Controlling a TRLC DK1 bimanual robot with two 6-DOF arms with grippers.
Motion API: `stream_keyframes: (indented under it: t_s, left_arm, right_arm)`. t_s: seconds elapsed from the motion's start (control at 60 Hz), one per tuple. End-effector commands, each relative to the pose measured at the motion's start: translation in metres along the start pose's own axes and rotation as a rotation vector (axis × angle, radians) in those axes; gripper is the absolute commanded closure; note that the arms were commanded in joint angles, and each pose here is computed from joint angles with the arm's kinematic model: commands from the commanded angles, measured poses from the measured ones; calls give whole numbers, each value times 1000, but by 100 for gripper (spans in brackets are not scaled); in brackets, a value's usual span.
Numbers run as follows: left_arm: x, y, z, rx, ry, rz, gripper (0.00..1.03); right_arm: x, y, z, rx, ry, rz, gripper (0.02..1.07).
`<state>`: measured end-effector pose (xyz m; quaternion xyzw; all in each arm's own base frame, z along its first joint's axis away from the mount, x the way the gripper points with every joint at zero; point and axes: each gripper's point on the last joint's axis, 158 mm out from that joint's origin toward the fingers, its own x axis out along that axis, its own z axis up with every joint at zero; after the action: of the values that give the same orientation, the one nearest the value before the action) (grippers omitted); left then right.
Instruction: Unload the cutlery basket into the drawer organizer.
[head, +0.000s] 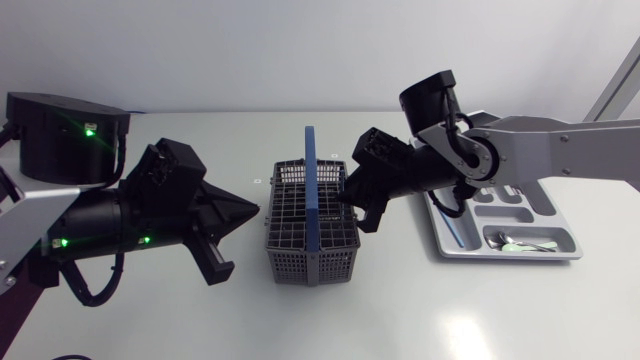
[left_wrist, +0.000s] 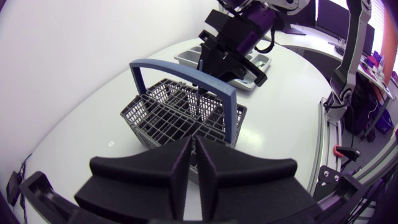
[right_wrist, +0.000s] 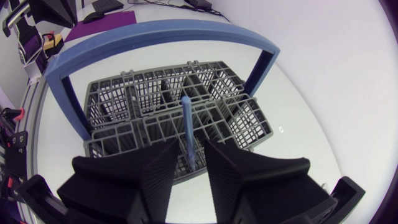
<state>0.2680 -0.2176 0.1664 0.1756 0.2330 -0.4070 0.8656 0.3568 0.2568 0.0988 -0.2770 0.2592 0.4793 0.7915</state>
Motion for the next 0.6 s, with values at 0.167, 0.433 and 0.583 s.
stream_keyframes:
  t_s: [0.167, 0.433, 0.583]
  left_arm:
    - [1, 0, -11, 12, 19, 5, 94]
    - [1, -3, -9, 14, 15, -3, 94]
    - [1, -8, -10, 18, 13, -13, 94]
  right_arm:
    - [8, 2, -3, 3, 17, 8, 101]
    - [-33, 12, 25, -44, -30, -41, 101]
    - [-60, 21, 40, -63, -58, -65, 101]
